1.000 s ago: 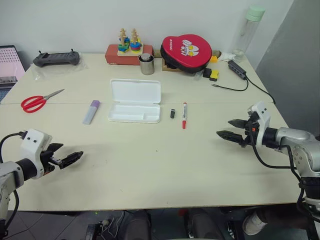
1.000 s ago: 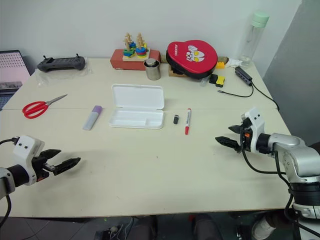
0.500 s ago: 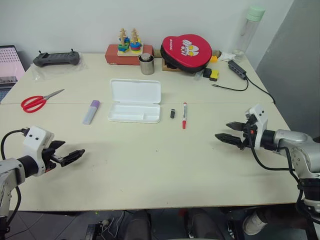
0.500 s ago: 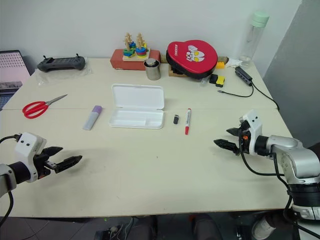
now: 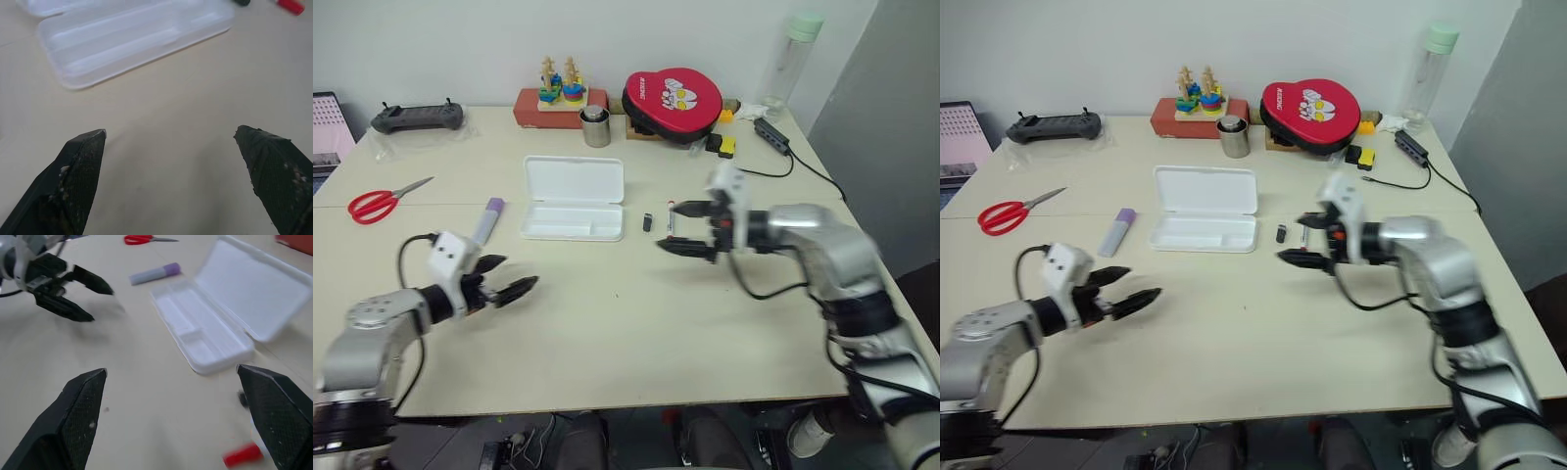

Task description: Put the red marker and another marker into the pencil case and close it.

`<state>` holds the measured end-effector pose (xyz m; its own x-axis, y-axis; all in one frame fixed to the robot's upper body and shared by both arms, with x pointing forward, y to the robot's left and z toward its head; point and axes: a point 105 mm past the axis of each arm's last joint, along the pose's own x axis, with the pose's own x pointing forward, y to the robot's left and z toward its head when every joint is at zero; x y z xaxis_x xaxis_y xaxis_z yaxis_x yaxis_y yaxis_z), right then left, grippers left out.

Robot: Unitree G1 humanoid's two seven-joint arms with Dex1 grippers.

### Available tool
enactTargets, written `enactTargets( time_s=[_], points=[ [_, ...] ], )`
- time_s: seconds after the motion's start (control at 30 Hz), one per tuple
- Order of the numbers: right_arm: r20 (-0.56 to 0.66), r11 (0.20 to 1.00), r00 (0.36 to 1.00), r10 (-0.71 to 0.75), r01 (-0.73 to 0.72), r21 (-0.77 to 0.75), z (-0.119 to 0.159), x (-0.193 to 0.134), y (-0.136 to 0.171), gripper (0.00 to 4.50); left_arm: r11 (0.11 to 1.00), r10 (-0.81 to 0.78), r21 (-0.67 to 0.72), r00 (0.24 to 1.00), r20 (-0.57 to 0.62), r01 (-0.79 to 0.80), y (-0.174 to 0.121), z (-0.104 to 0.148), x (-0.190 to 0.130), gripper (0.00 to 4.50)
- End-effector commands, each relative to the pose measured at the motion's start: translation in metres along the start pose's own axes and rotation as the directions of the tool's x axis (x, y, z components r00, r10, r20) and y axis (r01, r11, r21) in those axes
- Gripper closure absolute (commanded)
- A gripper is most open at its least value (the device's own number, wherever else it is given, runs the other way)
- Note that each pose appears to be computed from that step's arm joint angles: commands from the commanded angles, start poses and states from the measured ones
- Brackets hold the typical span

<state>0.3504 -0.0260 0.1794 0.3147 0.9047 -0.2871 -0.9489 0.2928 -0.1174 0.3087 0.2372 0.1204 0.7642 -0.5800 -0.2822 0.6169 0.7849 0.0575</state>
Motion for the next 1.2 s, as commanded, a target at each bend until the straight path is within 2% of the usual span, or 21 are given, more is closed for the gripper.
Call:
enactTargets(
  time_s=[0.03,0.3,0.6,0.8,1.2],
  points=[
    [-0.048,0.997,0.999,-0.017,0.013,-0.076,-0.006,0.028,-0.013,0.05,0.999,-0.024,0.037,0.997,0.077,0.021,-0.014,0.020,0.013,0.00],
    [-0.080,0.993,0.994,-0.076,0.067,-0.102,-0.012,0.076,-0.031,0.05,1.000,-0.010,-0.001,0.988,0.155,0.010,-0.024,0.030,0.021,0.00],
    [-0.139,0.993,0.988,-0.065,0.050,-0.110,-0.024,0.103,-0.021,0.05,1.000,0.008,-0.015,0.985,0.170,-0.006,-0.027,0.030,0.026,0.00],
    [-0.221,0.985,0.964,-0.150,0.128,-0.112,-0.042,0.106,-0.026,1.12,1.000,0.015,-0.018,0.984,0.177,-0.012,-0.028,0.031,0.028,0.00],
    [-0.214,0.982,0.968,-0.130,0.096,-0.164,-0.033,0.109,-0.023,4.14,0.997,0.071,-0.049,0.969,0.236,-0.061,-0.018,0.042,0.020,0.00]
  ],
)
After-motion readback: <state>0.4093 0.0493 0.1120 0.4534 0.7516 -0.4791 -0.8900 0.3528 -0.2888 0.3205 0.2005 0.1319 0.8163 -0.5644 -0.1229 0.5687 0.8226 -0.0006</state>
